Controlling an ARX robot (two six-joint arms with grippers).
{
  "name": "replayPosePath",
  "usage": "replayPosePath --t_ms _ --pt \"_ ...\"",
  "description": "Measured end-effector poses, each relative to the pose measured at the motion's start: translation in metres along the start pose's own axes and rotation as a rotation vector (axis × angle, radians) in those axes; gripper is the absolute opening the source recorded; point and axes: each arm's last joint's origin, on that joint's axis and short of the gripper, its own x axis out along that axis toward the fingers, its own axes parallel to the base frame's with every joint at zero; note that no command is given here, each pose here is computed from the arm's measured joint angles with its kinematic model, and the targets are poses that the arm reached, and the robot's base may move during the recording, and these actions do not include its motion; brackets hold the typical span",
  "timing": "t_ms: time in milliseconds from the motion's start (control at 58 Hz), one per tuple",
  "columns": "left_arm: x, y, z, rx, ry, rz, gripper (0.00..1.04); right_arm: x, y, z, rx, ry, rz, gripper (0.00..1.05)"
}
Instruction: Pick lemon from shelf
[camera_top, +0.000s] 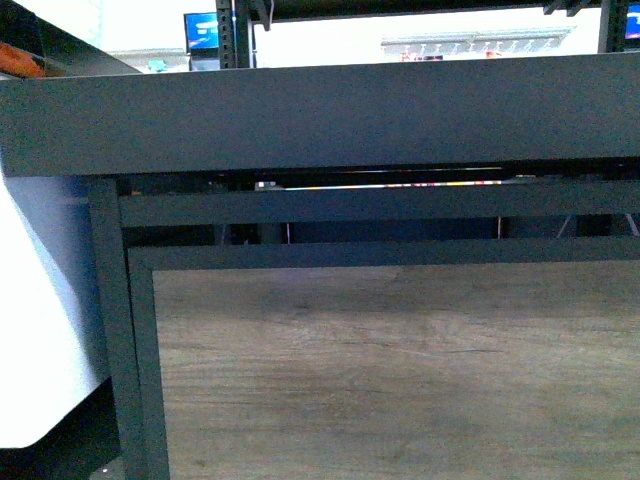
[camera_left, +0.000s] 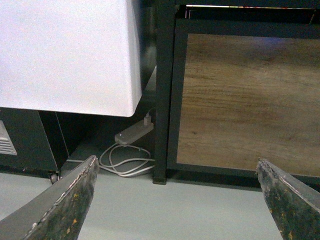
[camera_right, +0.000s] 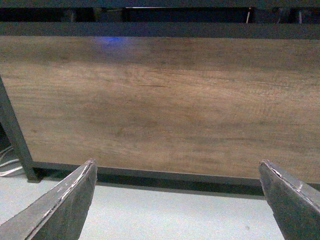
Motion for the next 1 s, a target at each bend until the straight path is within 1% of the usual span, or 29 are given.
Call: replayPosePath --t_ms 1001 --pt "0.0 0.0 0.0 0.0 0.0 0.0 0.97 0.0 0.0 -0.0001 0.0 0.001 -0.001 0.97"
